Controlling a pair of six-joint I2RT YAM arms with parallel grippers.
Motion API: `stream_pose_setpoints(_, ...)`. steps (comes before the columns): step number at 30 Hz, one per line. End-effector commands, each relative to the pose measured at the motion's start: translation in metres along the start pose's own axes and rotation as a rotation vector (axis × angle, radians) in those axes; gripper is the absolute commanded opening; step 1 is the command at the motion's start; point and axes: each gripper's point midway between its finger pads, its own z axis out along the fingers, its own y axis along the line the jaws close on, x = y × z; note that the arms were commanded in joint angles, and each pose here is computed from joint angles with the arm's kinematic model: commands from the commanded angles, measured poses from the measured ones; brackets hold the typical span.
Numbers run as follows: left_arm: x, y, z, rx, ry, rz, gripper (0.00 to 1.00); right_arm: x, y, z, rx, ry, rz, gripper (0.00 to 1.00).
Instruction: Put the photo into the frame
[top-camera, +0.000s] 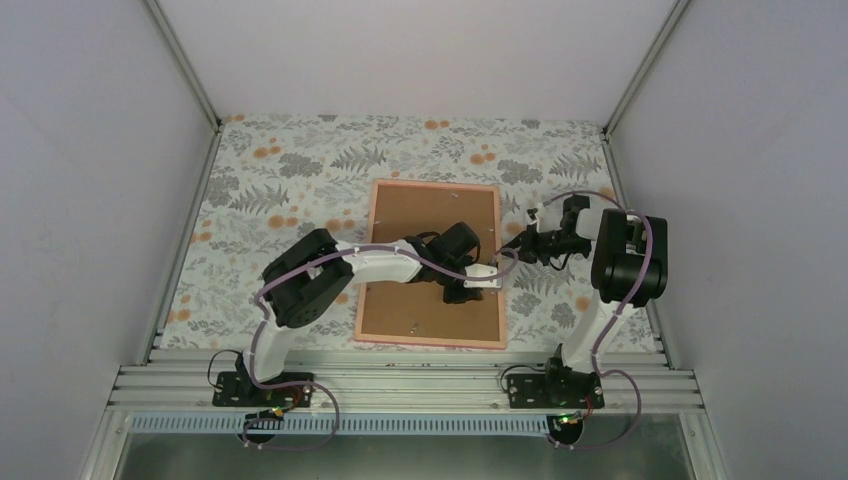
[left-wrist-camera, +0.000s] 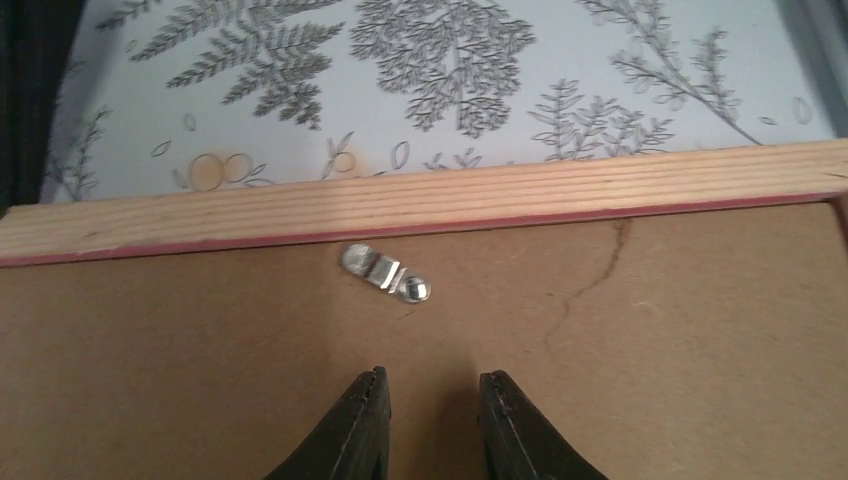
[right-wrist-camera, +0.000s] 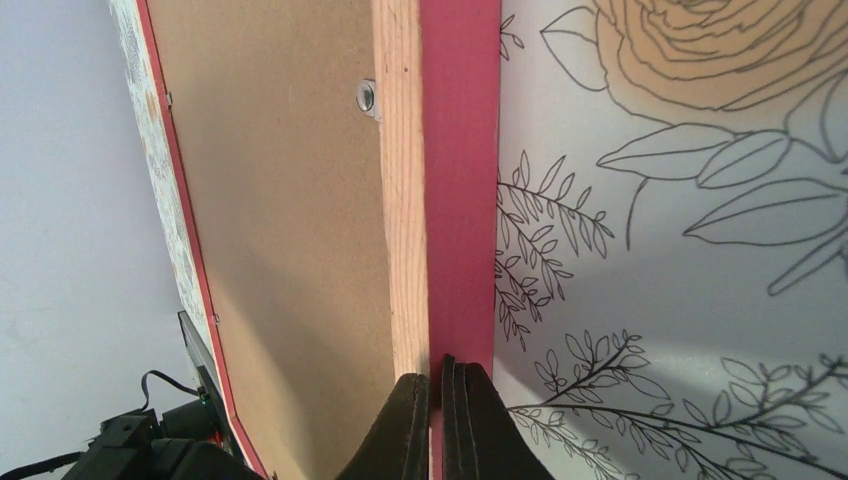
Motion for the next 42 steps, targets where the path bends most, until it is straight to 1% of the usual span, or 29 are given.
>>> stream_pose_setpoints(1, -0.004, 0.018, 0.004, -0.076, 0.0, -0.043, 0.25, 0.005, -0.03, 0.006, 0.107, 0.019, 0.011, 0.04)
stream_pose_setpoints(9, 0.002, -0.002, 0.032, 0.062, 0.017, -0.043, 0.25, 0.005, -0.032, 0.005, 0.116, 0.017, 0.014, 0.04)
stream_pose_setpoints(14, 0.016, -0.014, 0.045, 0.108, 0.066, 0.011, 0.18, 0.004, -0.034, 0.005, 0.12, 0.017, 0.016, 0.04)
stream_pose_setpoints(18, 0.033, -0.019, 0.055, 0.131, 0.124, 0.016, 0.15, 0.003, -0.035, 0.004, 0.124, 0.014, 0.017, 0.04)
stream_pose_setpoints(22, 0.042, -0.022, 0.061, 0.156, 0.156, 0.019, 0.15, 0.002, -0.036, 0.003, 0.127, 0.011, 0.017, 0.04)
stream_pose_setpoints(27, 0.043, -0.025, 0.061, 0.177, 0.163, 0.045, 0.13, 0.003, -0.036, 0.003, 0.127, 0.011, 0.018, 0.04)
stream_pose_setpoints(31, 0.02, -0.013, 0.045, 0.147, 0.095, 0.045, 0.14, 0.003, -0.037, 0.003, 0.129, 0.011, 0.018, 0.04)
stream_pose_setpoints(35, -0.022, 0.014, 0.006, 0.046, -0.005, 0.048, 0.2, 0.0, -0.033, 0.0, 0.116, 0.003, 0.005, 0.04)
stream_pose_setpoints(37, -0.033, 0.02, -0.019, 0.008, -0.043, 0.051, 0.26, -0.005, -0.026, -0.003, 0.102, -0.011, -0.023, 0.04)
stream_pose_setpoints(39, -0.035, 0.02, -0.043, -0.029, -0.063, 0.066, 0.36, -0.011, -0.014, -0.007, 0.071, -0.029, -0.053, 0.04)
stream_pose_setpoints(42, -0.018, 0.007, -0.071, -0.06, -0.051, 0.1, 0.46, -0.021, 0.007, -0.017, 0.02, -0.062, -0.116, 0.17)
